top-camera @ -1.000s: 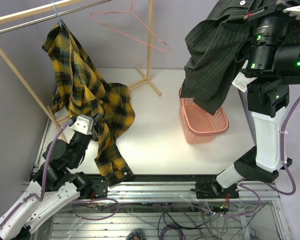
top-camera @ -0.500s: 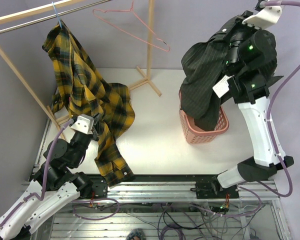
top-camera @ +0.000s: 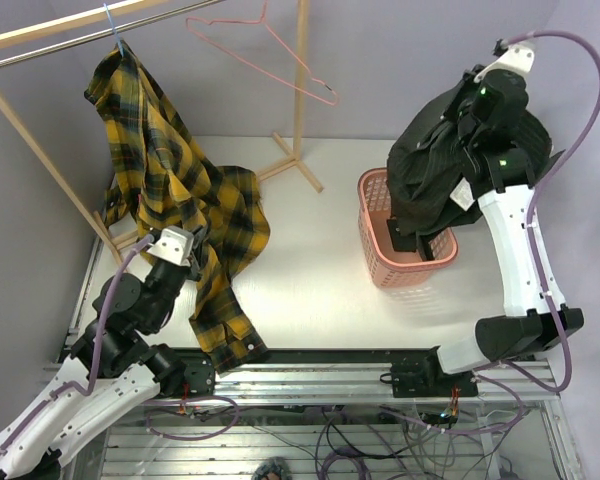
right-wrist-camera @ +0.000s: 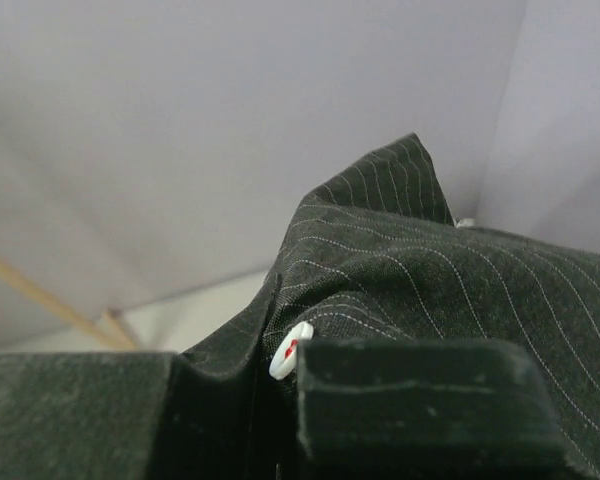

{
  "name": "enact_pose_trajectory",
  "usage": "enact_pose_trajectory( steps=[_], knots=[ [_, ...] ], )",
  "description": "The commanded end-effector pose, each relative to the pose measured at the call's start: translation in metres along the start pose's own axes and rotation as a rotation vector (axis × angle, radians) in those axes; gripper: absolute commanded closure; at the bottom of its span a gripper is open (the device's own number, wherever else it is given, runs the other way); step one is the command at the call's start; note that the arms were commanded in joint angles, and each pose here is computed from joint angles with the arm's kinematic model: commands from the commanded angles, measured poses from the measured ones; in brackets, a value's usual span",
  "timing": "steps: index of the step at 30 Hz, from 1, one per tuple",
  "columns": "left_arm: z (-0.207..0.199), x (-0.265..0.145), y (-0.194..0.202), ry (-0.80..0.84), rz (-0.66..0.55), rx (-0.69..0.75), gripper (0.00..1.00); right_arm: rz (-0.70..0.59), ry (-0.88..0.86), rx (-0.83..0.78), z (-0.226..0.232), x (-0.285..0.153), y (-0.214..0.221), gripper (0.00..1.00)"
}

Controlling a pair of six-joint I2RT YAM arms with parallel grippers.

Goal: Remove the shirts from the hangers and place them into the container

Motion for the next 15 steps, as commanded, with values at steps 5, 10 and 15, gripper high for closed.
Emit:
enact_pose_trajectory(
  steps=[5,10,15],
  knots=[
    [-0.007,0.005,-0.008,0.03,-0.008,-0.017,0.8,0.223,-0.249,-0.027,0.041,-0.039,0.079,1.0],
    [-0.008,0.008,-0.005,0.03,0.001,-0.011,0.8,0.198,-0.336,-0.106,0.064,-0.072,0.076,1.0],
    [-0.009,0.011,-0.002,0.03,0.014,-0.004,0.81,0.045,-0.332,-0.085,0.068,-0.105,0.016,1.0]
  ],
)
Point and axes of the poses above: each gripper's point midway between its finger pads, its own x axis out along the fingers, its own z axis along the line the jaws close on, y = z × x, the point moved 1 cm from there along -x, back along the fingers, and after that the axes turned 11 degrees about -x, right-handed, at the moved point
